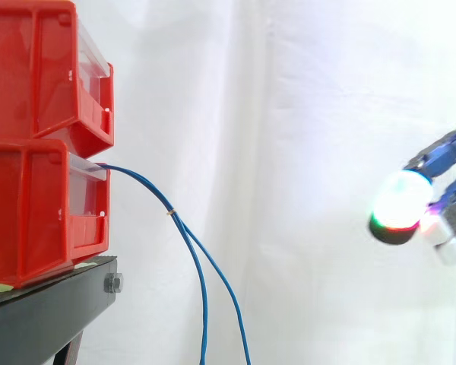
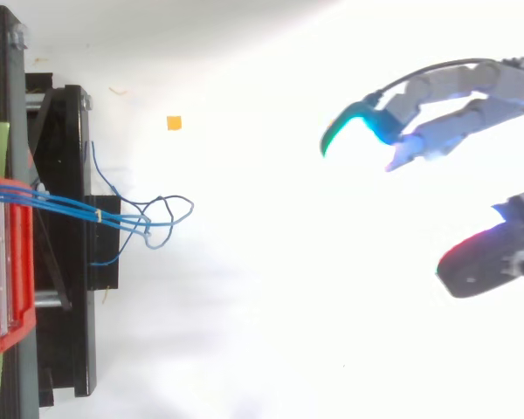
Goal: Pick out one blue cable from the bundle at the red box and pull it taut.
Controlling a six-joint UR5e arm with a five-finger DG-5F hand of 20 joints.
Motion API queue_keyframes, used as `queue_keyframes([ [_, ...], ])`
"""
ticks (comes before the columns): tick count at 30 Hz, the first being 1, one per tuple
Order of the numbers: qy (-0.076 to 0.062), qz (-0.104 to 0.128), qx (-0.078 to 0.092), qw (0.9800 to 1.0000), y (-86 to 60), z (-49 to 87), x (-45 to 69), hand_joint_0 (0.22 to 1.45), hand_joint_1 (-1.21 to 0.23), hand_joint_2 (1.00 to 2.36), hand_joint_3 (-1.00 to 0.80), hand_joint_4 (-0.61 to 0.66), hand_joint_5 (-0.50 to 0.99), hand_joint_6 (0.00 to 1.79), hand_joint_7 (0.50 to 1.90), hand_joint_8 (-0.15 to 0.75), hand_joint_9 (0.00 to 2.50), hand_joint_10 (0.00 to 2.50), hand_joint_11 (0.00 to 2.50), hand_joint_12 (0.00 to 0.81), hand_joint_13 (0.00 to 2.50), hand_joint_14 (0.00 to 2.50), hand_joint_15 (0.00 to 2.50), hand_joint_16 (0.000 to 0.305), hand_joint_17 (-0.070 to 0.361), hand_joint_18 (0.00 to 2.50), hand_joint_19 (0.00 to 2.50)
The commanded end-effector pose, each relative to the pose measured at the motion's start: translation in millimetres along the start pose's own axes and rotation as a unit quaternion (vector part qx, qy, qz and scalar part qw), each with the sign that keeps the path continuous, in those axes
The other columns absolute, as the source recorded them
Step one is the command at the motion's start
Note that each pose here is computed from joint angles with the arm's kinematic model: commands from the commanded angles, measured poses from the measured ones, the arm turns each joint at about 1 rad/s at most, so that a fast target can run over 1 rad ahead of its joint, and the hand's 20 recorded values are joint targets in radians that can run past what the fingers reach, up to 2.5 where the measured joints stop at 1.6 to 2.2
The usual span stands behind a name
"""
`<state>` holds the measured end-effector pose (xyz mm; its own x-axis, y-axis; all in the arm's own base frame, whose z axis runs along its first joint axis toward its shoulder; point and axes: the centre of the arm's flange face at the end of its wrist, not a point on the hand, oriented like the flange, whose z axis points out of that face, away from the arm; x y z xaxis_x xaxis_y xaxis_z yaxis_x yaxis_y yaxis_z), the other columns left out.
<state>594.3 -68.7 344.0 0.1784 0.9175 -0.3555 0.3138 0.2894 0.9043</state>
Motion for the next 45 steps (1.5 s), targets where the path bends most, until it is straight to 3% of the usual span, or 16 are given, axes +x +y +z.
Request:
queue_keyframes([
  [1, -0.035, 0.025, -0.062, 0.9972, 5.2, 23.0, 6.8, 0.54, -0.72, 1.0, -0.5, 0.18, -0.2, 0.5, 0.7, 0.259, 0.7, 0.01, 0.17, 0.356, 0.65, 0.01, 0.31, 0.049, 0.111, 0.59, 0.59],
  [2, -0.042, 0.024, -0.066, 0.9967, 4.7, 25.7, 7.3, 0.54, -0.72, 1.0, -0.5, 0.18, -0.2, 0.5, 0.7, 0.259, 0.7, 0.01, 0.18, 0.356, 0.65, 0.01, 0.31, 0.049, 0.111, 0.59, 0.59],
  [3, -0.08, 0.003, -0.085, 0.9932, 6.2, 35.4, 8.1, 0.54, -0.72, 1.0, -0.5, 0.18, -0.2, 0.5, 0.7, 0.26, 0.7, 0.01, 0.18, 0.356, 0.65, 0.01, 0.31, 0.049, 0.111, 0.59, 0.59],
  [4, -0.086, -0.006, -0.085, 0.9926, 3.4, 38.9, 10.7, 0.54, -0.71, 1.0, -0.5, 0.18, -0.2, 0.5, 0.7, 0.259, 0.7, 0.01, 0.18, 0.356, 0.65, 0.01, 0.32, 0.049, 0.111, 0.59, 0.59],
  [9, -0.089, -0.016, -0.084, 0.9924, -11.3, 52.4, 23.8, 0.54, -0.69, 1.0, -0.5, 0.19, -0.2, 0.5, 0.7, 0.261, 0.71, 0.01, 0.18, 0.357, 0.66, 0.01, 0.32, 0.049, 0.11, 0.6, 0.6],
  [15, -0.103, -0.004, -0.1, 0.9897, -29.7, 76.4, 42.5, 0.53, -0.68, 1.0, -0.5, 0.19, -0.19, 0.5, 0.71, 0.265, 0.72, 0.01, 0.18, 0.358, 0.66, 0.01, 0.33, 0.049, 0.111, 0.6, 0.6],
  [25, -0.103, -0.002, -0.101, 0.9895, -41.2, 110.0, 63.0, 0.53, -0.68, 1.0, -0.5, 0.19, -0.19, 0.5, 0.72, 0.262, 0.72, 0.01, 0.19, 0.366, 0.63, 0.01, 0.32, 0.049, 0.11, 0.58, 0.59],
  [28, -0.1, 0.001, -0.098, 0.9901, -54.1, 122.9, 73.2, 0.53, -0.69, 1.0, -0.5, 0.19, -0.19, 0.5, 0.73, 0.264, 0.72, 0.01, 0.2, 0.368, 0.62, 0.01, 0.32, 0.049, 0.111, 0.57, 0.59],
  [30, -0.099, 0.013, -0.105, 0.9895, -61.7, 136.3, 82.7, 0.53, -0.69, 1.0, -0.5, 0.19, -0.19, 0.5, 0.74, 0.26, 0.72, 0.01, 0.21, 0.368, 0.61, 0.01, 0.33, 0.049, 0.111, 0.57, 0.6],
  [32, -0.099, 0.025, -0.114, 0.9882, -57.9, 144.7, 86.4, 0.53, -0.69, 1.0, -0.5, 0.19, -0.19, 0.5, 0.75, 0.261, 0.72, 0.01, 0.21, 0.368, 0.61, 0.01, 0.33, 0.049, 0.111, 0.57, 0.6],
  [36, -0.101, 0.03, -0.127, 0.9863, -50.3, 148.0, 87.7, 0.53, -0.68, 1.0, -0.5, 0.19, -0.18, 0.5, 0.75, 0.261, 0.73, 0.01, 0.22, 0.368, 0.61, 0.01, 0.33, 0.049, 0.111, 0.57, 0.6],
  [40, -0.1, 0.022, -0.128, 0.9865, -49.2, 147.7, 89.9, 0.53, -0.67, 1.0, -0.5, 0.2, -0.18, 0.5, 0.77, 0.264, 0.73, 0.01, 0.22, 0.368, 0.62, 0.01, 0.34, 0.049, 0.111, 0.57, 0.61],
  [44, -0.102, 0.033, -0.132, 0.9855, -65.7, 163.5, 98.8, 0.53, -0.67, 1.0, -0.5, 0.2, -0.17, 0.5, 0.79, 0.266, 0.76, 0.01, 0.24, 0.367, 0.64, 0.01, 0.35, 0.05, 0.111, 0.59, 0.63],
  [45, -0.095, 0.045, -0.132, 0.9857, -80.0, 173.3, 108.5, 0.53, -0.67, 1.0, -0.5, 0.2, -0.17, 0.5, 0.79, 0.265, 0.76, 0.01, 0.25, 0.367, 0.64, 0.01, 0.35, 0.05, 0.112, 0.59, 0.63],
])
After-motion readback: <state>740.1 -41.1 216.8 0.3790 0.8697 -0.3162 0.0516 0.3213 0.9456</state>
